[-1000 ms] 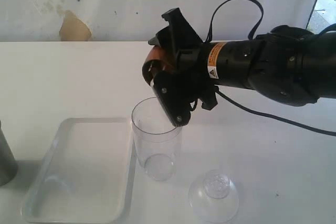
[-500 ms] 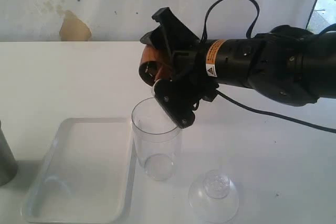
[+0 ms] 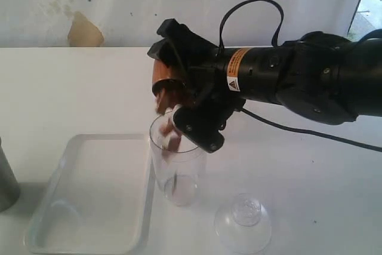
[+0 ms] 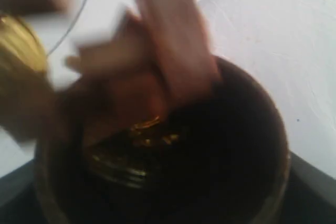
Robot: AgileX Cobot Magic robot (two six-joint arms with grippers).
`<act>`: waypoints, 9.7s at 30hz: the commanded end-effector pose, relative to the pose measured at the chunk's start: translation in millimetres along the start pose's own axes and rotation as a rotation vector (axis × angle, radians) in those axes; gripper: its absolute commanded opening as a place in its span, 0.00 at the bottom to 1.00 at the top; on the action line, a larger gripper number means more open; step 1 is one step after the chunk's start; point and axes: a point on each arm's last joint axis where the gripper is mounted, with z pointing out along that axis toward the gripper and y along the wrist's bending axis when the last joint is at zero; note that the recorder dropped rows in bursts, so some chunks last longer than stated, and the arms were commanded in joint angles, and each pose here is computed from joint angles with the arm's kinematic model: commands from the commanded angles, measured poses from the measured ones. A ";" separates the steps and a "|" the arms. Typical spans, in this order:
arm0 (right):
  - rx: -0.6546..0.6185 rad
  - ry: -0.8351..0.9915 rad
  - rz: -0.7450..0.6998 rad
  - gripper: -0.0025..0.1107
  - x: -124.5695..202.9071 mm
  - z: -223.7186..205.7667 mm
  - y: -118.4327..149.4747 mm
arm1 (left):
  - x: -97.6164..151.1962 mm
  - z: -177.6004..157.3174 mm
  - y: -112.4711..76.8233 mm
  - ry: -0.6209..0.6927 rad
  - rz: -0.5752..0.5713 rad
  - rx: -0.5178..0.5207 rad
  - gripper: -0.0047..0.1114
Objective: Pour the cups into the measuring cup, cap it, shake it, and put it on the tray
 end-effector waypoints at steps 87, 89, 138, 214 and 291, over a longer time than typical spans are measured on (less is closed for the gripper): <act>0.361 0.432 2.131 0.02 117.2 -91.1 30.1 | 1.8 0.1 -0.1 0.001 -0.002 0.002 0.04; 0.342 0.505 2.169 0.02 124.8 -87.3 49.0 | 1.8 0.1 -0.1 0.001 -0.002 0.002 0.04; 0.209 0.512 2.179 0.85 129.0 -1.9 167.4 | 1.8 0.1 -0.1 0.001 -0.002 0.002 0.04; 0.754 -0.141 2.083 0.02 -45.6 -330.7 33.0 | 1.8 0.1 -0.1 0.001 -0.002 0.002 0.04; 0.448 0.494 2.044 0.02 -87.1 -250.8 166.8 | 1.8 0.1 -0.1 0.001 -0.002 0.002 0.04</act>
